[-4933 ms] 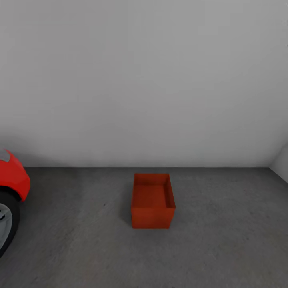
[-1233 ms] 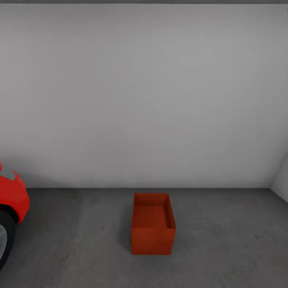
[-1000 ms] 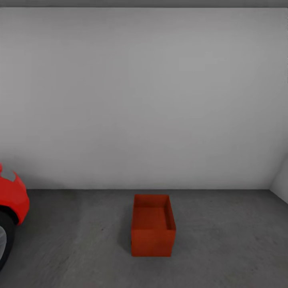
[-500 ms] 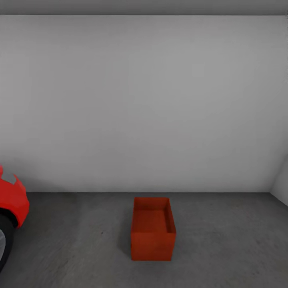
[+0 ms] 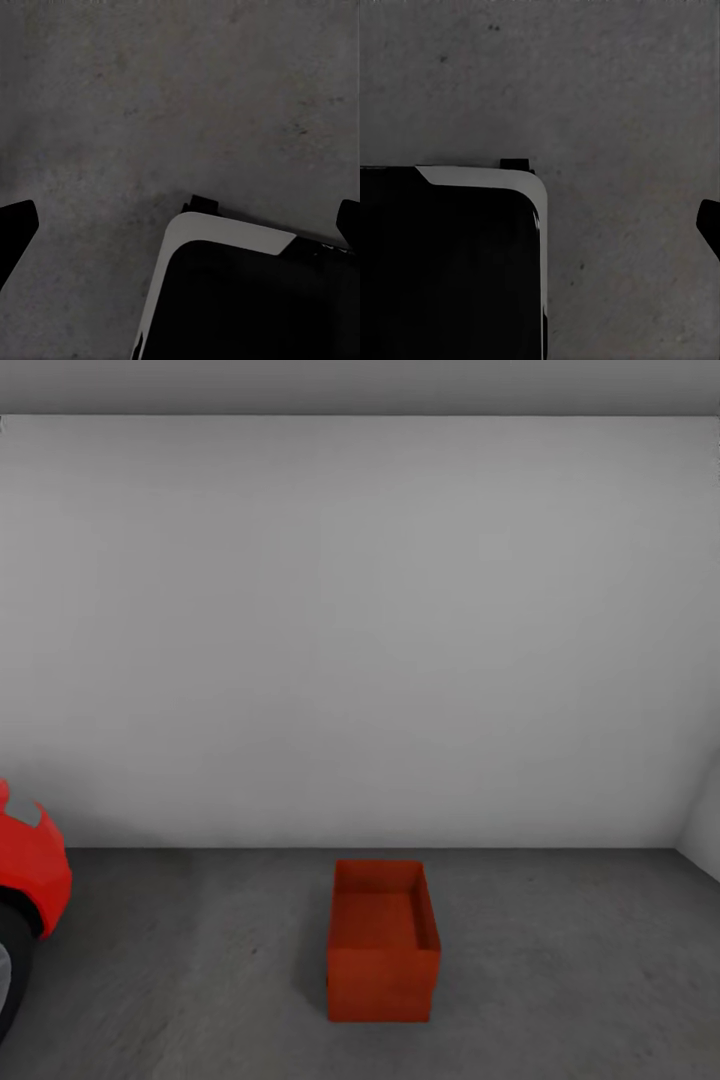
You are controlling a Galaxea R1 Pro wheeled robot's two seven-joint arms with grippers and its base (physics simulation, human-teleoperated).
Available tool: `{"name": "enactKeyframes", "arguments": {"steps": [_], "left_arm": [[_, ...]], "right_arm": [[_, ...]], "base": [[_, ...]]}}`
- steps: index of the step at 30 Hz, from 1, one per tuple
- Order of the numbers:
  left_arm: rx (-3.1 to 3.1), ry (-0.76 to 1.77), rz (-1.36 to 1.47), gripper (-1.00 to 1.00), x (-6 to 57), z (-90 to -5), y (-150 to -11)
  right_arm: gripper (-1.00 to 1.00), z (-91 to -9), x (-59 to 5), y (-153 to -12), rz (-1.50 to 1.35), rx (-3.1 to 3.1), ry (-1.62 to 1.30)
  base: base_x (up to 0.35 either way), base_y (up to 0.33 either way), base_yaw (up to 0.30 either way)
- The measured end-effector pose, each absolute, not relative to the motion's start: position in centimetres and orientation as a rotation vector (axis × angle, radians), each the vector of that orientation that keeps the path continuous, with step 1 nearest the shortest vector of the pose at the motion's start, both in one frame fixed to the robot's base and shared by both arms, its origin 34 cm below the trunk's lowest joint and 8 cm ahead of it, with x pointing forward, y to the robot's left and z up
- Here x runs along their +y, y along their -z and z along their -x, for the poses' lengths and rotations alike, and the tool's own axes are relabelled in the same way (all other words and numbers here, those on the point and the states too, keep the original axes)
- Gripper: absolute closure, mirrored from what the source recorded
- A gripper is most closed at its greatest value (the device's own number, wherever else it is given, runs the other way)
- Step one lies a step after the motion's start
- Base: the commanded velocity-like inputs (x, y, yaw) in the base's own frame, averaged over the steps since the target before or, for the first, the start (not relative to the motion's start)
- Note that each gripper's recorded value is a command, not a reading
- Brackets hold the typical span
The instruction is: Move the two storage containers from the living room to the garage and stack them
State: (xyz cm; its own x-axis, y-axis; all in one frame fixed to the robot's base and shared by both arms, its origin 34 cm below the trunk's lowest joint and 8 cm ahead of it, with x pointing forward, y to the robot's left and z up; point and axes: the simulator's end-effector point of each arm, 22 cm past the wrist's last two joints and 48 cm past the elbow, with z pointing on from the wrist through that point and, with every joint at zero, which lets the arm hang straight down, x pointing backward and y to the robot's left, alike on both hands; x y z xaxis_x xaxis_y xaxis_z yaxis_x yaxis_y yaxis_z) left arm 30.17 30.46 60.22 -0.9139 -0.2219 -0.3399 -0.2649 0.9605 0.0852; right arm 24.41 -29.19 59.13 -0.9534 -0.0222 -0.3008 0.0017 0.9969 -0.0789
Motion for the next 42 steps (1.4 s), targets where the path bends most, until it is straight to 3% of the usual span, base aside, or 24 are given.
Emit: {"name": "enactKeyframes", "arguments": {"steps": [42], "left_arm": [[2.768, -0.182, 0.355, -1.0, 30.46, -30.62, -60.43]], "right_arm": [[-1.0, -24.89, -29.9, -59.3, 0.02, 2.825, 0.136]], "base": [[0.0, 0.0, 0.0]]}}
